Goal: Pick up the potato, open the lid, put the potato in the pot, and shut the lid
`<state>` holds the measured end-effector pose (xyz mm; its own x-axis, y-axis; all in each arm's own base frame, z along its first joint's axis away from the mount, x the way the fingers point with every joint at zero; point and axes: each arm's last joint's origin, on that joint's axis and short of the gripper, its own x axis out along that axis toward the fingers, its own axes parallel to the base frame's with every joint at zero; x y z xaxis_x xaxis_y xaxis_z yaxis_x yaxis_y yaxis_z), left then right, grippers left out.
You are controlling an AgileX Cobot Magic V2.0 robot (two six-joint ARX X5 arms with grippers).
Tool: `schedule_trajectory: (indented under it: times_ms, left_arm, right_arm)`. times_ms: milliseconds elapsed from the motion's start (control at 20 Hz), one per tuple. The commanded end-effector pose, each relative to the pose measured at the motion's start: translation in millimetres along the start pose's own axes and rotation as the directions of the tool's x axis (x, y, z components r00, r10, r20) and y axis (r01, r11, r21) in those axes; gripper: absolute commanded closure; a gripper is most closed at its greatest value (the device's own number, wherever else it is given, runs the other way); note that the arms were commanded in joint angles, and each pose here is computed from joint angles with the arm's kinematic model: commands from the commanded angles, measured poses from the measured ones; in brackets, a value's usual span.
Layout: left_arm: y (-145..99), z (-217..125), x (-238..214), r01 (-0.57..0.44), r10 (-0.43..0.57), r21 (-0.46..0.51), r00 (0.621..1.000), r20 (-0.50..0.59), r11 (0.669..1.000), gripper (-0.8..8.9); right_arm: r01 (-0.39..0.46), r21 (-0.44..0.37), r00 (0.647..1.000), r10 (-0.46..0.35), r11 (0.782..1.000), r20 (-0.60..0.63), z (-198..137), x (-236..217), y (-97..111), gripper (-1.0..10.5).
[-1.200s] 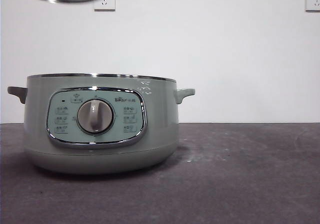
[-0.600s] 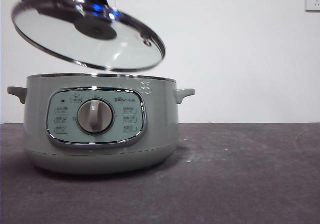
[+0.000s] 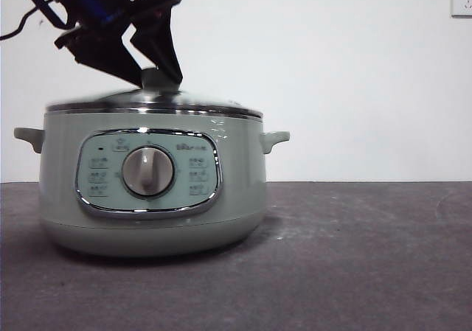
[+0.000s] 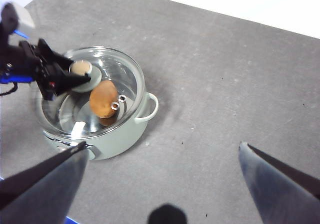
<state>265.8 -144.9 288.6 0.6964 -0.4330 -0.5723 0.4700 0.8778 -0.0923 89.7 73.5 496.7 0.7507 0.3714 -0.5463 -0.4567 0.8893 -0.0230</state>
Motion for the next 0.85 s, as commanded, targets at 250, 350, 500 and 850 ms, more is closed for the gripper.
schedule_trajectory:
  times_ms: [250,350,500,850]
  left_arm:
    - [-1.0,-3.7,6.4,0.003,-0.003,0.003,0.999,-0.052,1.0,8.13]
    - [-0.6,-3.7,6.3,0.002,-0.002,0.003,0.999,-0.052,1.0,8.02]
    - [-0.8,-1.6,6.4,0.003,-0.003,0.004,1.0,-0.031,1.0,4.75]
    - [-4.7,14.6,-33.5,0.017,-0.018,0.013,0.993,0.118,1.0,4.28]
  right_arm:
    - [0.004,0.007,1.0,-0.004,1.0,-0.009,-1.1,-0.6,-0.3,4.5]
    - [0.004,0.007,1.0,-0.004,1.0,-0.009,-1.1,-0.6,-0.3,4.5]
    - [0.004,0.007,1.0,-0.004,1.0,-0.009,-1.1,-0.6,-0.3,4.5]
    - [0.013,0.007,1.0,-0.013,1.0,-0.01,-1.0,0.0,-0.4,4.5]
